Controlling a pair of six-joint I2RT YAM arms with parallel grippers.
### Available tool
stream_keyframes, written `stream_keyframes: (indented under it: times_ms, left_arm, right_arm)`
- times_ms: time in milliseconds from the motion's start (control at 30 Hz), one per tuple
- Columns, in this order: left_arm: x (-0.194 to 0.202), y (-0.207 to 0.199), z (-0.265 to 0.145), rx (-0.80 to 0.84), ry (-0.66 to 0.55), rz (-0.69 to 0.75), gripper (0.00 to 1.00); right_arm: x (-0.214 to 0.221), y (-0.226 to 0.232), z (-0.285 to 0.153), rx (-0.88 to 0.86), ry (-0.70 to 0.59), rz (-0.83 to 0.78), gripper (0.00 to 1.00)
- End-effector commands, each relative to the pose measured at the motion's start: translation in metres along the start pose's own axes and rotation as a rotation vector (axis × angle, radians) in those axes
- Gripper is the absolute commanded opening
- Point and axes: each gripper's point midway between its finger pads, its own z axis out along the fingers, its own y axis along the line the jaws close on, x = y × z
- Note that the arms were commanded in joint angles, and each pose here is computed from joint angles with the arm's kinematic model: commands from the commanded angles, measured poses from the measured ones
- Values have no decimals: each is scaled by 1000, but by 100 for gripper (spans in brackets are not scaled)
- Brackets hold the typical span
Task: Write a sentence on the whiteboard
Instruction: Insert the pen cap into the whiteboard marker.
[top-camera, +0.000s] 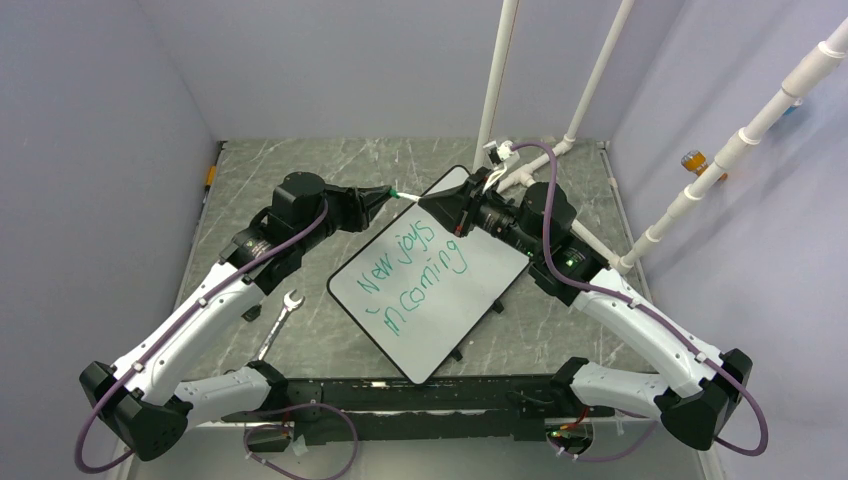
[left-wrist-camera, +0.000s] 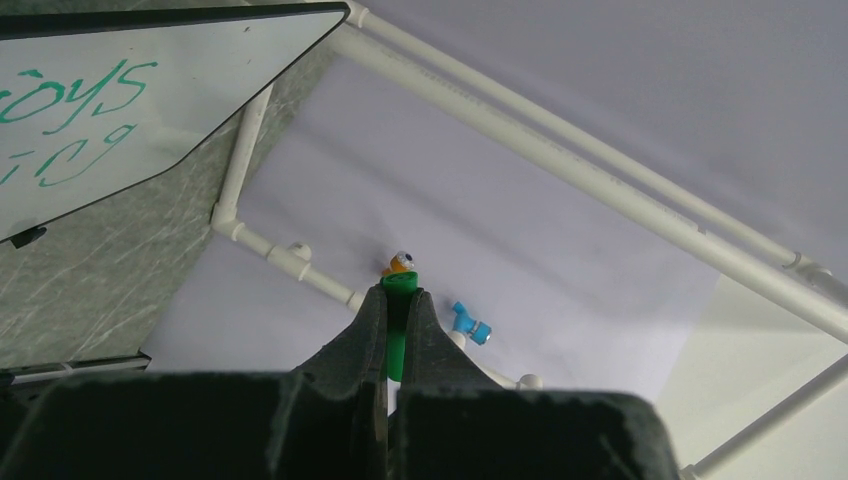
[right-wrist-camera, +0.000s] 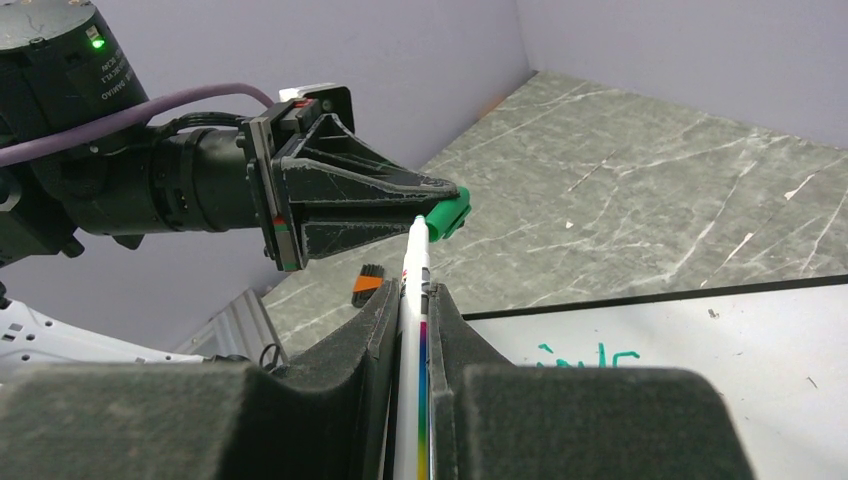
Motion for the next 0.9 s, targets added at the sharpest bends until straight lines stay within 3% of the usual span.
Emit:
stream_keyframes:
  times_ms: [0,867]
  left_arm:
    - [-5,-12,-4,39,-30,-58,0]
    - [-5,-18,-6,59,-33,-71,0]
  right_arm:
    - [-25,12,-2,-22,-64,-26,0]
    - [-23,10,-10,5,-66,-20,0]
